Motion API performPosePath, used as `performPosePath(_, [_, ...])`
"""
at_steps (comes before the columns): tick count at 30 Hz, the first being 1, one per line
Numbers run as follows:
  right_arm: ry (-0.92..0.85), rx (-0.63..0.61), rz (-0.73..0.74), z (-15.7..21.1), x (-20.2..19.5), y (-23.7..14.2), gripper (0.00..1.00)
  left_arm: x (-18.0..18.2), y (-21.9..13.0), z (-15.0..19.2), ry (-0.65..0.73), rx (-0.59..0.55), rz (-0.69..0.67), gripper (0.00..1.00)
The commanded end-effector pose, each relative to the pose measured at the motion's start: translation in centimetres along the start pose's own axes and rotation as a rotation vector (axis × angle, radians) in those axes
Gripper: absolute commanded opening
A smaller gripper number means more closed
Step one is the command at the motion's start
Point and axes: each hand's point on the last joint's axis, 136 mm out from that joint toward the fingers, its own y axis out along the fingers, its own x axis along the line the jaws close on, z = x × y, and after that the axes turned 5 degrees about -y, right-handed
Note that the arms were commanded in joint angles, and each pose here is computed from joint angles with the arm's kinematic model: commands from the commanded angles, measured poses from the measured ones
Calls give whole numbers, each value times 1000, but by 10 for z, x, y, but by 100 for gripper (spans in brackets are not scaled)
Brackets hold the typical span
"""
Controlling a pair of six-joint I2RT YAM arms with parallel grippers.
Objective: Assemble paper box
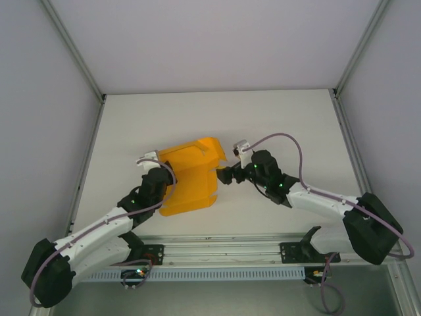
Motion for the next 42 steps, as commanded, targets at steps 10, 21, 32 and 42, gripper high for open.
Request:
performPosePath(10, [-177,-10,96,-22,-14,2,100,-15,-3,-10,25,-14,70,0])
performPosePath(21, [-251,27,-41,-27,20,19,100,-29,-2,-5,91,-1,133,0])
performPosePath(32, [-326,149,14,-8,7,12,100,-35,-4,-3,152,-21,172,0])
performPosePath(42, [-228,27,-32,-15,17,-59,99,-20,-6,-9,134,-36,100,0])
